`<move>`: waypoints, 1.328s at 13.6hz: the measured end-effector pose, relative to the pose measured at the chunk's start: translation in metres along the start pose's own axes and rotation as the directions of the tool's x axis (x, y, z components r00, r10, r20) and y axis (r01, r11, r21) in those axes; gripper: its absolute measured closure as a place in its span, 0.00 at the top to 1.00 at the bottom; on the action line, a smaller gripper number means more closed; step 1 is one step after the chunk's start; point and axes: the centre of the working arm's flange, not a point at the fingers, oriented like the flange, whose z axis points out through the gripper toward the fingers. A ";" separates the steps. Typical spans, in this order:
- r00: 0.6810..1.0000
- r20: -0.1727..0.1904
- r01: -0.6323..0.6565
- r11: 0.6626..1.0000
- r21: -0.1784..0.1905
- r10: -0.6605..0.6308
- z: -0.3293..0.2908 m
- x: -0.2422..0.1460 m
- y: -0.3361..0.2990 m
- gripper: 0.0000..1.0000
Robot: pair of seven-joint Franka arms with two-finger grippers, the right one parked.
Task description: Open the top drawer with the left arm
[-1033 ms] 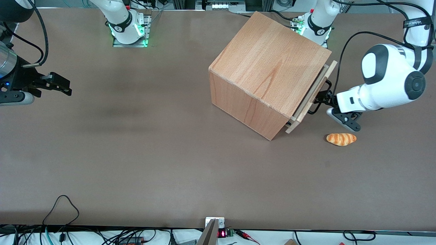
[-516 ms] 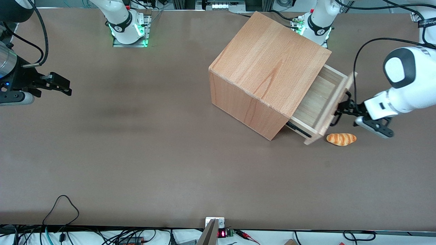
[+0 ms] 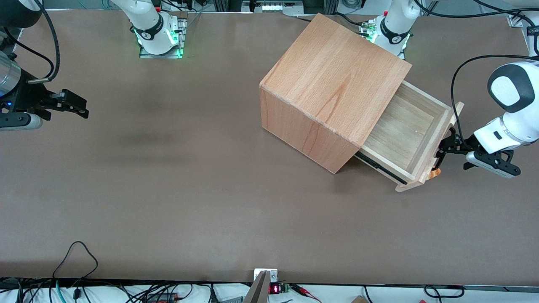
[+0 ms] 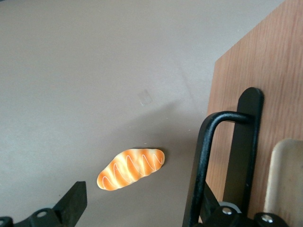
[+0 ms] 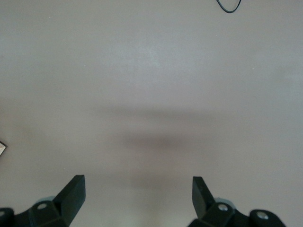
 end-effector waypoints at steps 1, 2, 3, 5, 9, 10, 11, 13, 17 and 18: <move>1.000 -0.002 -0.003 1.000 0.002 0.003 -0.001 0.001 -0.001 1.00; 1.000 0.000 -0.005 1.000 -0.001 0.005 -0.003 0.001 -0.001 1.00; 1.000 0.009 -0.009 1.000 -0.011 0.009 -0.005 0.003 0.000 1.00; 0.999 0.039 -0.012 1.000 -0.026 0.013 -0.006 0.003 -0.001 1.00; 0.991 0.134 -0.021 0.998 -0.056 0.029 -0.012 0.003 -0.001 1.00; 0.988 0.154 -0.015 0.999 -0.048 0.022 -0.020 0.004 -0.001 1.00; 0.985 0.173 0.001 0.999 -0.038 0.006 -0.032 0.005 0.000 1.00; 0.980 0.198 0.029 0.999 -0.014 -0.025 -0.065 0.006 0.005 1.00; 0.974 0.199 0.113 0.994 0.005 -0.111 -0.131 -0.001 0.022 1.00; 0.968 0.200 0.151 0.989 0.011 -0.150 -0.143 -0.004 0.028 1.00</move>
